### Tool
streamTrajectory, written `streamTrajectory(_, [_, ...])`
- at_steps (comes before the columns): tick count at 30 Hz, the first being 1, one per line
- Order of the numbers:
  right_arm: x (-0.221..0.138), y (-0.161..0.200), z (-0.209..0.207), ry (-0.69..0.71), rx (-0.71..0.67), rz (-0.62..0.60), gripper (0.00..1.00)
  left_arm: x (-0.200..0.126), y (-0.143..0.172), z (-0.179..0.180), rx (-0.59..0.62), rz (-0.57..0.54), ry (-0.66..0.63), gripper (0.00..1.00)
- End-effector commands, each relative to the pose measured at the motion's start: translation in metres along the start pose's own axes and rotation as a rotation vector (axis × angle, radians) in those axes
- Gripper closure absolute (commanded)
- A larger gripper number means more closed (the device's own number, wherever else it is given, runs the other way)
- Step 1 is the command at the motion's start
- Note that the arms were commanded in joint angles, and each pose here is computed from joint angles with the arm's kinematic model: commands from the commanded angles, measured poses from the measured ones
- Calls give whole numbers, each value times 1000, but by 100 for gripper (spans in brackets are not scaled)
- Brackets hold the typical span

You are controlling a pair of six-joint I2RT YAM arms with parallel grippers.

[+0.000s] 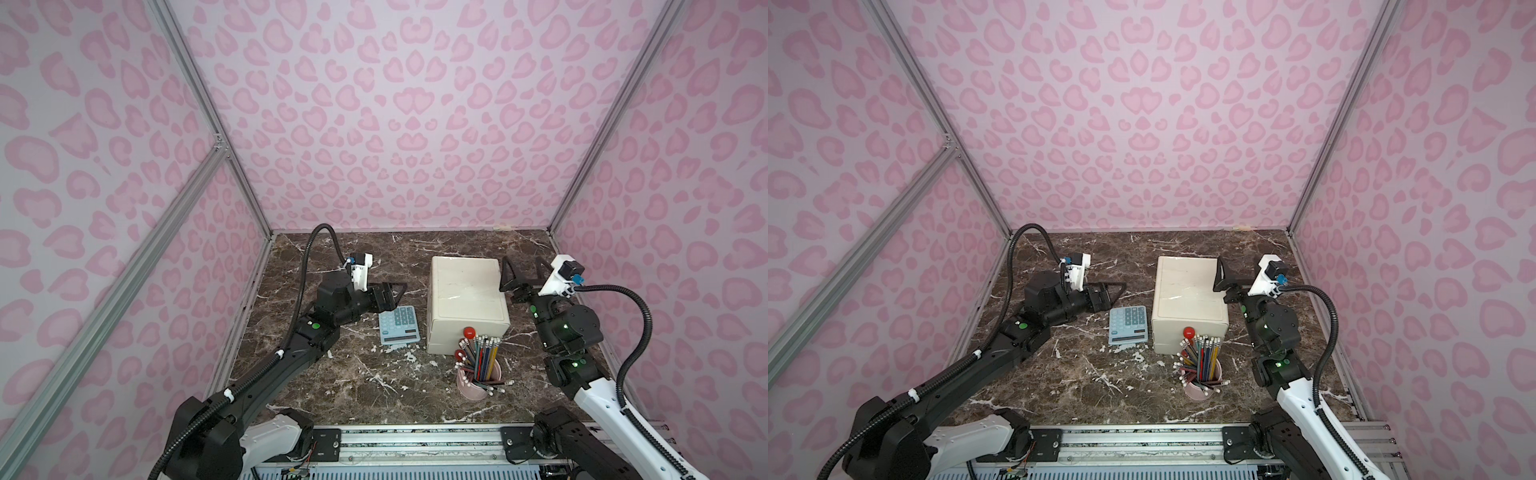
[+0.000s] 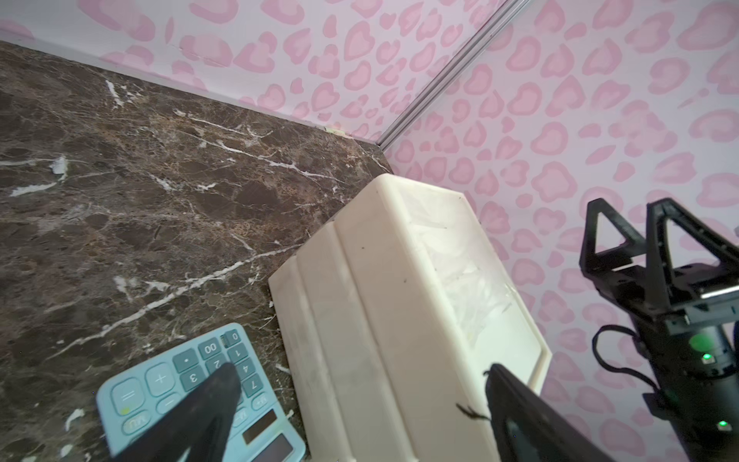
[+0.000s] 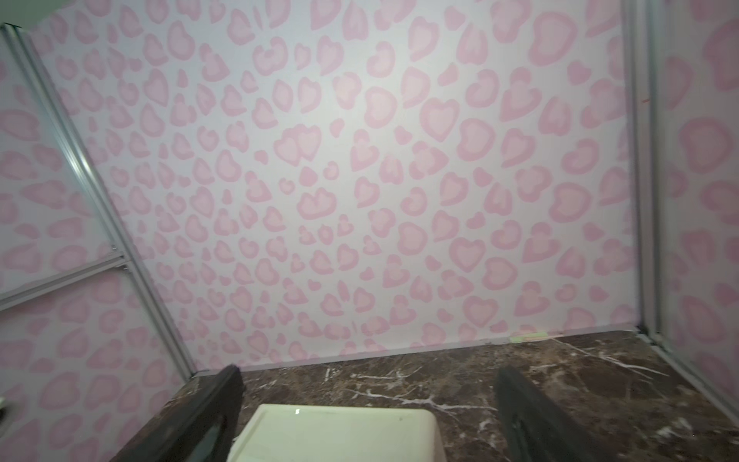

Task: Take the sponge out of the drawer
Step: Move the storage box to the center of the board.

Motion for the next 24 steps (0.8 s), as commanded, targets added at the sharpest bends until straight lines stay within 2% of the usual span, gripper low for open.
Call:
streamTrajectory(1, [0, -6, 43, -234, 46, -13, 1, 4, -9, -5, -19, -21, 0, 2])
streamTrajectory(3, [4, -2, 47, -203, 8, -1, 1, 17, -9, 2, -51, 28, -50, 2])
streamTrajectory(6, [7, -1, 33, -87, 6, 2, 1, 48, 6, 19, -98, 169, -83, 2])
streamTrajectory(8, [7, -1, 28, -46, -6, -15, 1, 65, 23, 39, -133, 260, -150, 2])
streamTrajectory(11, [6, -1, 21, 4, -26, 2, 1, 75, 41, 63, -137, 313, -246, 2])
streamTrajectory(13, [3, -2, 15, 49, -24, -4, 1, 69, 47, 70, -96, 315, -328, 2])
streamTrajectory(16, [0, -3, 4, 108, -35, -10, 1, 56, 59, 64, 46, 372, -449, 0])
streamTrajectory(17, [0, -3, 0, 128, -38, -9, 1, 53, 67, 61, 105, 412, -482, 6])
streamTrajectory(19, [2, 0, -8, 164, -50, 2, 1, 48, 82, 59, 192, 474, -546, 8])
streamTrajectory(21, [7, 5, -18, 196, -64, 36, 1, 46, 92, 62, 240, 502, -611, 5])
streamTrajectory(24, [20, 17, -36, 237, -50, 166, 1, 46, 99, 65, 256, 488, -652, 4])
Point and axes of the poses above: each gripper's point midway between its finger pads, its own x axis out along the fingers, its own z axis along the line the jaws close on, y = z × x, the point moved 4 cm from there along -x, back along the fingers, and after that the axes turned 4 degrees about -x, right-handed, at the moved point
